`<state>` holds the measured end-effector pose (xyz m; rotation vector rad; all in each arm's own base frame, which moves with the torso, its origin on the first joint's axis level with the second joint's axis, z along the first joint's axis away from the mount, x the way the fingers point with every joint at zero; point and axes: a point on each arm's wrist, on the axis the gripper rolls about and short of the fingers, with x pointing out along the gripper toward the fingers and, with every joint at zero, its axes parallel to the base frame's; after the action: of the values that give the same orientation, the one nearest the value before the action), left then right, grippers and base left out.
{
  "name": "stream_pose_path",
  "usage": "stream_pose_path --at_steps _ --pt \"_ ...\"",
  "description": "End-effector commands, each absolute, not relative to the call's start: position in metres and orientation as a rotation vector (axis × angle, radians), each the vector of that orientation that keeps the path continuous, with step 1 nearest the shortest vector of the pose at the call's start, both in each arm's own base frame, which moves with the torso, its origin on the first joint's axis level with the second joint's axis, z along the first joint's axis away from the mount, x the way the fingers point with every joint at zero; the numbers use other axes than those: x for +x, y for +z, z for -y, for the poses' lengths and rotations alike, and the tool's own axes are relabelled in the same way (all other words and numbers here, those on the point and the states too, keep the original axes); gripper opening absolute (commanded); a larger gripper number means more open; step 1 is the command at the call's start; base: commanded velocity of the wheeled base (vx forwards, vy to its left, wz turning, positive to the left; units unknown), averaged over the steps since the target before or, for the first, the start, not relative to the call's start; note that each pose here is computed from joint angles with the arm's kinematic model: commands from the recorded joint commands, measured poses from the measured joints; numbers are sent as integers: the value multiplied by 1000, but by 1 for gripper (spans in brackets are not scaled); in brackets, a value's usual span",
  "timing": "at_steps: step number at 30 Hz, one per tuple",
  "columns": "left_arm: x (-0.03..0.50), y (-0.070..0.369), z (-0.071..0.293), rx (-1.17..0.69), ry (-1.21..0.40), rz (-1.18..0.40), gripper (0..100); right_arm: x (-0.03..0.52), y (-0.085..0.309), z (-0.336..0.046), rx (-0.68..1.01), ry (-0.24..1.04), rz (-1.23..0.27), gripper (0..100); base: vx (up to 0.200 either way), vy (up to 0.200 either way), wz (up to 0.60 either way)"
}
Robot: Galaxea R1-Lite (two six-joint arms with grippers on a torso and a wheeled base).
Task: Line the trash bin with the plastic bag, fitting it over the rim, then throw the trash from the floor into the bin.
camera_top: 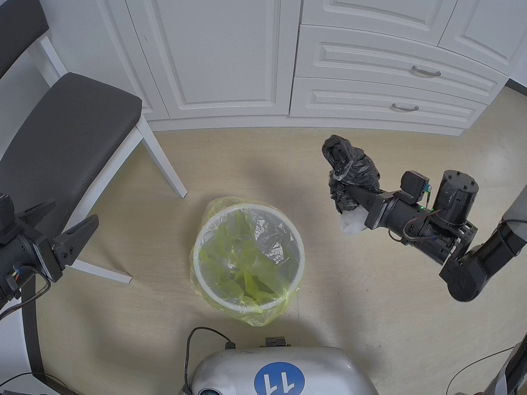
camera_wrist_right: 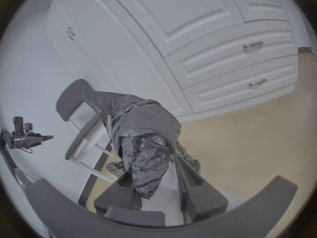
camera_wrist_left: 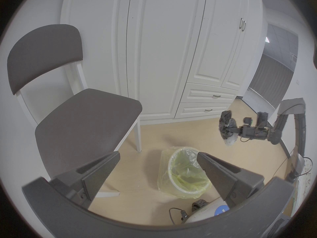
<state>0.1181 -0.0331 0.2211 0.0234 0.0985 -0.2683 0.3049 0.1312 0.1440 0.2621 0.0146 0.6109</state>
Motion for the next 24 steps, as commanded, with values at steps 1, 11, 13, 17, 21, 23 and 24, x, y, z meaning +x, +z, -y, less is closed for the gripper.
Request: stream_pose_path --at_steps 1,11,13,17,21,23,24 --pt "125 215 15 15 -192 -129 100 268 135 -190 302 697 32 0 0 0 0" --pt "125 216 0 0 -208 -120 100 278 76 -284 565 764 -79 0 0 0 0" --pt "125 216 0 1 -210 -122 100 284 69 -293 592 768 -82 0 0 0 0" --pt "126 214 0 24 -211 -127 100 303 50 -307 623 768 -75 0 0 0 0" --pt "126 214 0 32 -212 -131 100 313 30 -319 627 781 -81 0 0 0 0" --pt "127 214 0 33 -212 -130 100 316 18 -321 610 802 -102 0 0 0 0" --pt "127 213 0 34 -212 -132 100 317 12 -322 599 828 -117 0 0 0 0"
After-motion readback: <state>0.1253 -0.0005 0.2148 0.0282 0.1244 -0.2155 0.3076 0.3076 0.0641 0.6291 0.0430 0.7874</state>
